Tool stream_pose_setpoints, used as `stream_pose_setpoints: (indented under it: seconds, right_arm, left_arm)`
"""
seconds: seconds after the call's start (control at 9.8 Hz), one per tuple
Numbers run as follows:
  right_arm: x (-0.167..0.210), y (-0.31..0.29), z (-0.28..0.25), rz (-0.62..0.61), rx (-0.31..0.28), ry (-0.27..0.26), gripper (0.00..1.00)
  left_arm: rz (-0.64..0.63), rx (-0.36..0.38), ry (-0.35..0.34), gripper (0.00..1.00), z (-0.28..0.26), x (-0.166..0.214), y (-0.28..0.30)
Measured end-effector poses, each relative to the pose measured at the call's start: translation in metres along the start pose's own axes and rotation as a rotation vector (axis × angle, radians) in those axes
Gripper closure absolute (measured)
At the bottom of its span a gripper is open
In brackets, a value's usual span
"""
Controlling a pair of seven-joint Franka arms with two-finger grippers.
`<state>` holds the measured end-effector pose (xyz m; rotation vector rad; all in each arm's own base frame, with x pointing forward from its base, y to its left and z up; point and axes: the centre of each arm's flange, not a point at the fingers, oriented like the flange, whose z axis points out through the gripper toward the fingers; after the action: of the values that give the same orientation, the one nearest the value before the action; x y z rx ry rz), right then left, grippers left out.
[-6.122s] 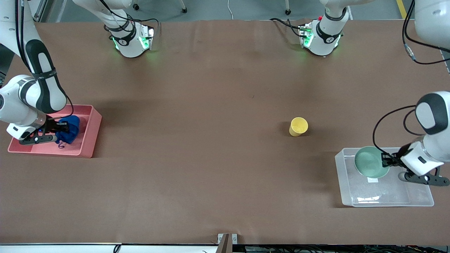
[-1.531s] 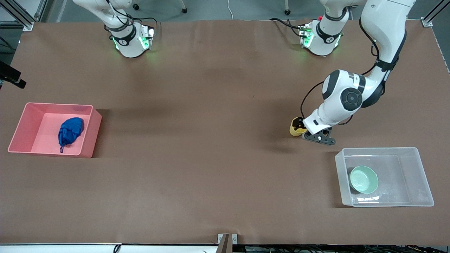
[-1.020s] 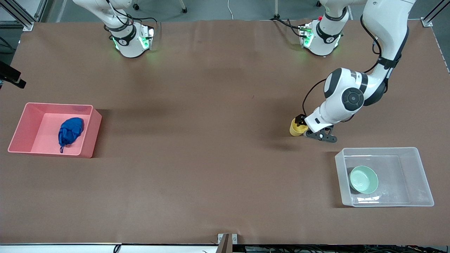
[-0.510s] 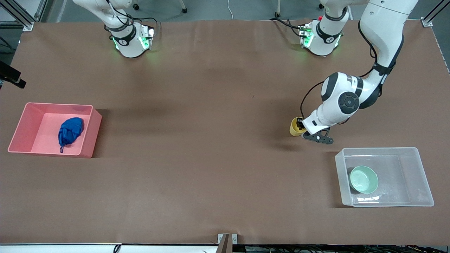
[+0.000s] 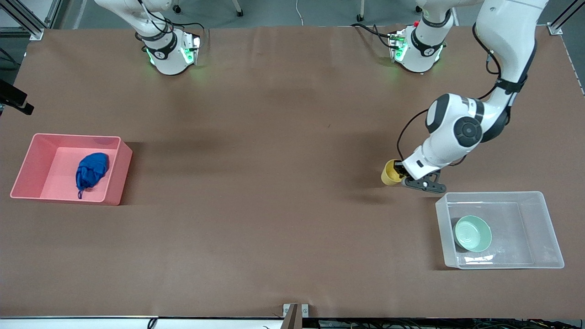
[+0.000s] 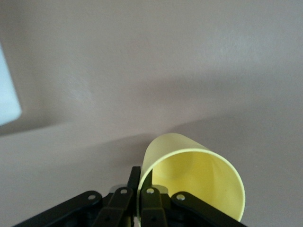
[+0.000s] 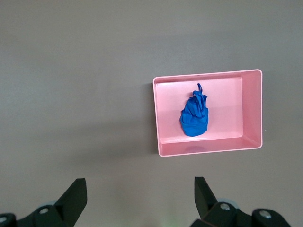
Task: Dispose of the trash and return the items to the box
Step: 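Carry the yellow cup into the green bowl in the clear box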
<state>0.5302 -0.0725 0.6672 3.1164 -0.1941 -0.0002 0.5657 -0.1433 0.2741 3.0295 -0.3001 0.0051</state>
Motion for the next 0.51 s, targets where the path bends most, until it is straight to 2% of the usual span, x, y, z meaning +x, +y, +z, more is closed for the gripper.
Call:
stream_pose_setpoints:
  seconds: [0.2, 0.51]
  right_arm:
    - [0.000, 0.000, 0.000, 0.000, 0.000, 0.000, 0.00]
    - [0.000, 0.001, 0.000, 0.002, 0.000, 0.000, 0.00]
  left_arm:
    - [-0.015, 0.011, -0.020, 0.97, -0.063, 0.032, -0.020]
    - [-0.024, 0.005, 0.062, 0.97, -0.144, 0.078, -0.102]
